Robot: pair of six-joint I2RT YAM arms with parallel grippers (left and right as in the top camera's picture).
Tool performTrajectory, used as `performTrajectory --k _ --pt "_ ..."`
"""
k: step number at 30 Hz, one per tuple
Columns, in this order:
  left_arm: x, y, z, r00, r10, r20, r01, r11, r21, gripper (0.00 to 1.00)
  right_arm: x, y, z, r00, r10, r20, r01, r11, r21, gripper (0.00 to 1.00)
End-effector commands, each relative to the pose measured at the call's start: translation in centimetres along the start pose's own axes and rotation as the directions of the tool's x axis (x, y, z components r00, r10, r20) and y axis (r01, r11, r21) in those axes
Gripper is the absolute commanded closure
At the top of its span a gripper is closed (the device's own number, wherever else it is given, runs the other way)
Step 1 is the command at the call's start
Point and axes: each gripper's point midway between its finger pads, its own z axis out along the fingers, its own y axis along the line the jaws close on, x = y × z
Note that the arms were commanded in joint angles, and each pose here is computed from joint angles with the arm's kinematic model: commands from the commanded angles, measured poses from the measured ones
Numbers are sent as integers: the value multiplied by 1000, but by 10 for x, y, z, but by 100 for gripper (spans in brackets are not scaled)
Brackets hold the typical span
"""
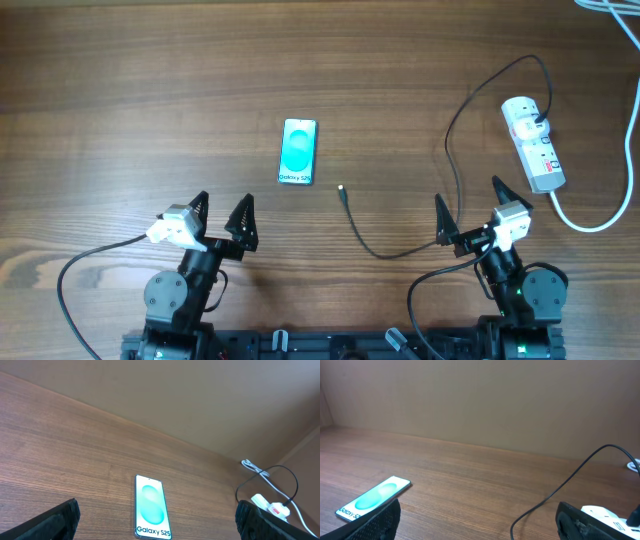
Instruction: Plug charger to phone and switch on socket
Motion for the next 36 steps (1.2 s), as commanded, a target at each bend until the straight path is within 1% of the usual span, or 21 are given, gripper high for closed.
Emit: performTrajectory --k 1,17,19,23,24,27,31,32,34,36 --pt "2 2 0 1000 20 0 -20 1000 -8 0 -2 -1 -1 1000 -22 11 22 1000 6 0" --pt "1 2 0 1000 20 0 -20 1000 -9 0 -2 -1 -1 1000 -22 11 22 1000 6 0" --pt "-1 7 0 1000 21 15 -20 999 -40 0 -2 -1 -1 1000 -22 11 22 1000 6 0" --pt "-11 -7 -1 999 24 43 -25 999 27 0 -2 -1 -1 1000 -21 11 21 1000 6 0" --pt "-18 -15 -4 999 25 43 -27 998 48 0 -2 -1 -1 1000 -22 11 22 1000 6 0" --pt "-36 -25 -13 999 24 33 -25 999 41 0 -2 -1 -1 1000 -22 11 22 1000 6 0" --pt "-81 -45 -33 999 23 25 -23 1000 4 0 -2 -1 -1 1000 -22 11 22 1000 6 0" --pt "-95 -53 -36 1000 22 5 -22 1000 -11 0 -2 -1 -1 1000 -22 11 22 1000 6 0" --pt "-112 -62 -38 999 19 -40 -20 999 -33 0 -2 -1 -1 1000 -22 11 22 1000 6 0" --pt "-128 -71 -34 993 6 -122 -14 998 -68 0 -2 -1 -1 1000 -22 11 22 1000 6 0"
